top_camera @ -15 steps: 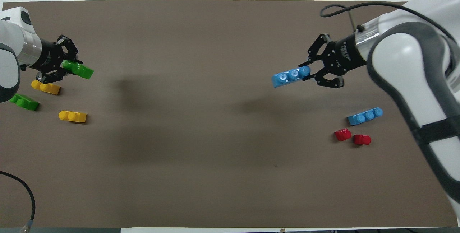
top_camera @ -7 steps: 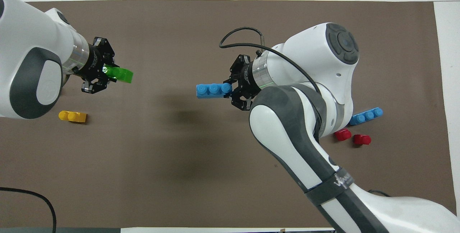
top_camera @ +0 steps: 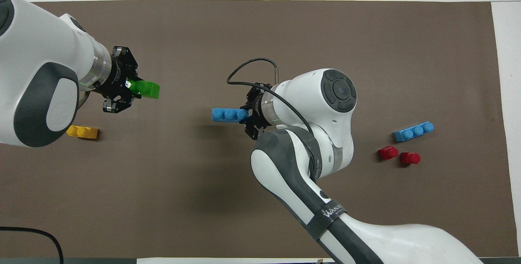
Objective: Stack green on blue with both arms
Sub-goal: 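Lift the green brick with the left gripper while the right gripper carries the blue brick, then press the green brick onto the blue brick held by the right gripper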
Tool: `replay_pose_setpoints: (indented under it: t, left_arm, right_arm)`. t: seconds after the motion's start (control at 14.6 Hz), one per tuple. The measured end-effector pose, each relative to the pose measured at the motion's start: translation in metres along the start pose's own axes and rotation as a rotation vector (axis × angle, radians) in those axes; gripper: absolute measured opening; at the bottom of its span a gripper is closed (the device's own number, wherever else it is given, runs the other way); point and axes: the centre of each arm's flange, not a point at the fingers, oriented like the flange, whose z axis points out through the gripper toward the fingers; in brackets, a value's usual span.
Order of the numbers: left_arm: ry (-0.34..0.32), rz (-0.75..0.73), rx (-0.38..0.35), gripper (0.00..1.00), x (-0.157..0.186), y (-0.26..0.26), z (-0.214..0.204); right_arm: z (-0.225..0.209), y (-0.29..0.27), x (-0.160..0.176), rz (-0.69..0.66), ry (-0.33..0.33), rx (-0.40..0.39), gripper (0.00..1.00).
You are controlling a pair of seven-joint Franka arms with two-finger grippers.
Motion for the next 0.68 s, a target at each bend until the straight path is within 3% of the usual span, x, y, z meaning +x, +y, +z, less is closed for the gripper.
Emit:
replay_pose_setpoints:
  t: [0.34, 0.68]
  left_arm:
    - [0.001, -0.205, 0.008, 0.34, -0.044, -0.011, 0.016]
    - [-0.015, -0.268, -0.027, 0.34, -0.107, -0.043, 0.058]
  right_arm:
    - [0.028, 0.01, 0.018, 0.008, 0.022, 0.034, 0.34]
    - [0.054, 0.023, 0.031, -0.05, 0.046, 0.053, 0.34]
